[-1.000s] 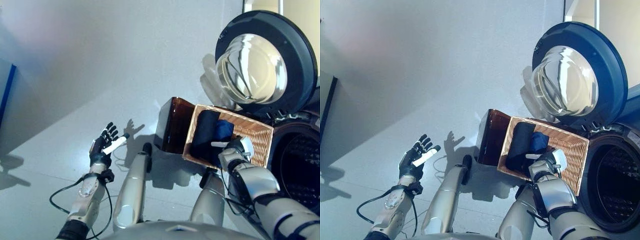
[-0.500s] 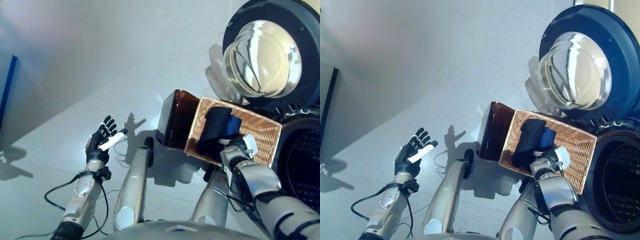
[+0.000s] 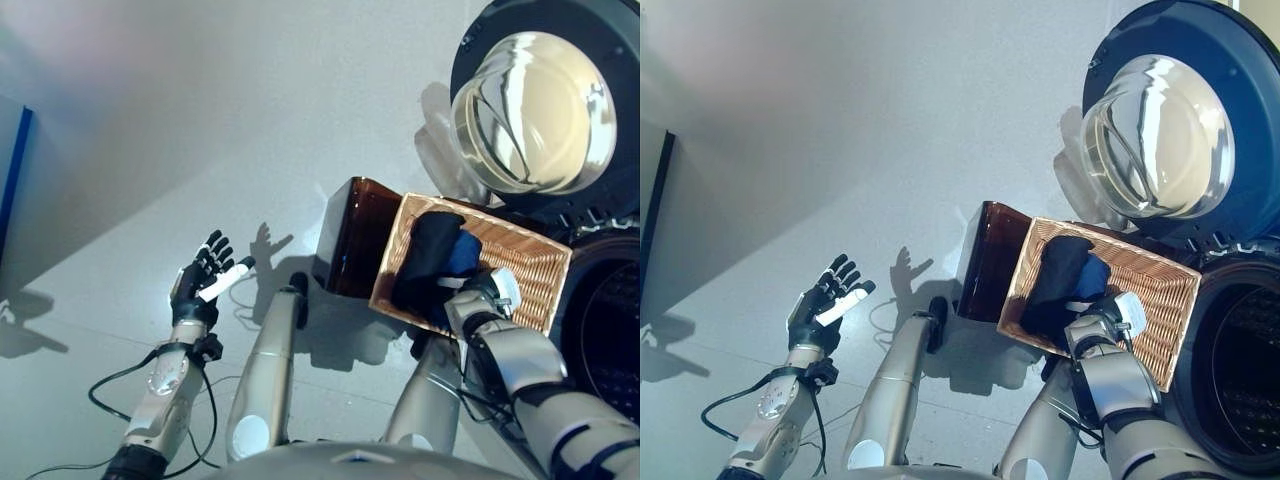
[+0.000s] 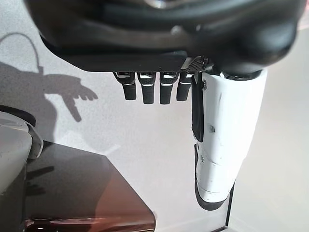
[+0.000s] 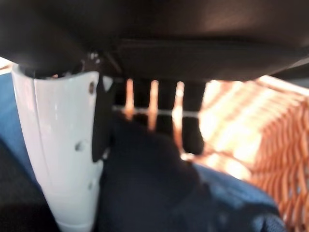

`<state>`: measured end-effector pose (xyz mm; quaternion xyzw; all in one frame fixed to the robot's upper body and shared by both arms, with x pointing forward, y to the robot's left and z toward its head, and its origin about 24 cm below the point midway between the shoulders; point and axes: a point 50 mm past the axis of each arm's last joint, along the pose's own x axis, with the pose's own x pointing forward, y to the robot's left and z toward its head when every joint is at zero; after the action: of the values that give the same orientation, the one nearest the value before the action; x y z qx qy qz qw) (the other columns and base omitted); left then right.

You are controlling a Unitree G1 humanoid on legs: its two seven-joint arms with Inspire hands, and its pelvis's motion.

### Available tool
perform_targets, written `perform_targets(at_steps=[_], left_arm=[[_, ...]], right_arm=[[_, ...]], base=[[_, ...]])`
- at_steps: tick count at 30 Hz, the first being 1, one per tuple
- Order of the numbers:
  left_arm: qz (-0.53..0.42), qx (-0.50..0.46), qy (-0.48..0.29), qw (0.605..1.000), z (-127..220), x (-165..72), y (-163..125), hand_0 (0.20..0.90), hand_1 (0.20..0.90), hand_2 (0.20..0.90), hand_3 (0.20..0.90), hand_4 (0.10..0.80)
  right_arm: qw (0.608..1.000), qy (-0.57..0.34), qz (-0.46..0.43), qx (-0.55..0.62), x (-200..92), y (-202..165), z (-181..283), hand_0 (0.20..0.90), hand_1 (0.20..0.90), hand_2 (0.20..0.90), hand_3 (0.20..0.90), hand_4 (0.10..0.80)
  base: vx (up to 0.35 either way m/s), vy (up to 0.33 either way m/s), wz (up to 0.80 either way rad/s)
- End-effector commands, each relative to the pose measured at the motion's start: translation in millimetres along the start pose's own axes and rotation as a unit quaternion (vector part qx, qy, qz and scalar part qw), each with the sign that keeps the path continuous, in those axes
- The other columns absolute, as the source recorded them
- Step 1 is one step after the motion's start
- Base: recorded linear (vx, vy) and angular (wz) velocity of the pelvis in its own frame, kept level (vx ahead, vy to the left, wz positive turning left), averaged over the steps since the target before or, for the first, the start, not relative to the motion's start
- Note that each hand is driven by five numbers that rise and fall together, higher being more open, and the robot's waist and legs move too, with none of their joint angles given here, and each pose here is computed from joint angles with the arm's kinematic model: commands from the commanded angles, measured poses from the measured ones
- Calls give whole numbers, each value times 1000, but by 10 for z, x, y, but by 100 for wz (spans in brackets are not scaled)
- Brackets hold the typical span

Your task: Pick up the clothes and place them into the washing machine

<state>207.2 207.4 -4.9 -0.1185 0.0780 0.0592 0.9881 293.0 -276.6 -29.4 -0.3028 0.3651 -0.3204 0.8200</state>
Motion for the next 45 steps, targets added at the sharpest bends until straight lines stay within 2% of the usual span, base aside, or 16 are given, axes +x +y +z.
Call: perform_targets(at_steps=[1, 9, 12, 14, 18, 20, 21, 24, 26, 27, 31, 35, 37, 38, 40, 45], left_arm=[[7, 7, -98, 995, 389, -14, 105, 900, 900, 900, 900, 800], [35, 7, -102, 994, 377, 9, 198, 900, 900, 900, 900, 800], [56, 2, -102, 993, 358, 3, 255, 900, 900, 900, 900, 800], [61, 1, -103, 993, 356, -4, 272, 900, 900, 900, 900, 800], [78, -12, -98, 992, 313, -25, 328, 900, 900, 900, 900, 800], [82, -19, -91, 992, 274, -26, 344, 900, 900, 900, 900, 800], [82, -19, -91, 992, 273, -26, 344, 900, 900, 900, 900, 800], [82, -26, -86, 993, 238, -23, 345, 900, 900, 900, 900, 800], [82, -33, -82, 993, 204, -15, 335, 900, 900, 900, 900, 800], [82, -33, -82, 993, 204, -14, 335, 900, 900, 900, 900, 800], [79, -48, -76, 993, 167, 11, 298, 900, 900, 900, 900, 800], [75, -68, -71, 992, 130, 21, 256, 900, 900, 900, 900, 800], [73, -69, -70, 992, 129, 26, 244, 900, 900, 900, 900, 800], [69, -71, -65, 993, 105, 25, 215, 900, 900, 900, 900, 800], [63, -73, -64, 993, 97, 20, 186, 900, 900, 900, 900, 800], [44, -70, -63, 995, 106, 16, 122, 900, 900, 900, 900, 800]], right_arm=[[999, 18, -29, 35, 66, -130, -59, 200, 200, 200, 200, 300], [984, -4, -37, 172, 86, -181, 56, 200, 200, 200, 200, 300], [958, -19, -28, 284, 80, -192, 52, 200, 200, 200, 200, 300], [951, -20, -29, 307, 85, -210, 36, 200, 200, 200, 200, 300], [916, -25, -9, 400, 68, -209, -131, 200, 200, 200, 200, 300], [882, -22, -1, 471, 56, -237, -284, 200, 200, 200, 200, 300], [882, -22, -1, 471, 56, -237, -288, 200, 200, 200, 200, 300], [841, -23, 1, 540, 42, -283, -417, 200, 200, 200, 200, 300], [774, -12, -10, 633, 35, -325, -511, 200, 200, 200, 200, 300], [774, -12, -9, 633, 36, -326, -515, 200, 200, 200, 200, 300], [658, 10, -21, 753, -3, -286, -631, 200, 200, 200, 200, 300], [570, 31, -39, 820, -37, -215, -629, 200, 200, 200, 200, 300], [555, 36, -46, 830, -34, -210, -626, 200, 200, 200, 200, 300], [519, 50, -65, 851, -32, -202, -601, 200, 200, 200, 200, 300], [490, 56, -81, 866, -6, -237, -541, 200, 200, 200, 200, 300], [454, 58, -102, 883, 65, -363, -401, 200, 200, 200, 200, 300]], base=[[13, -9, -3], [2, -2, 0], [5, -11, -7], [1, -20, -15], [5, -21, -11], [15, -13, -19], [19, -11, -8], [24, -24, -16], [19, -36, -12], [13, -23, -7], [22, -17, -5], [10, -16, -5], [0, 0, 0], [0, 0, 0], [5, 5, -2], [11, 20, -5]])
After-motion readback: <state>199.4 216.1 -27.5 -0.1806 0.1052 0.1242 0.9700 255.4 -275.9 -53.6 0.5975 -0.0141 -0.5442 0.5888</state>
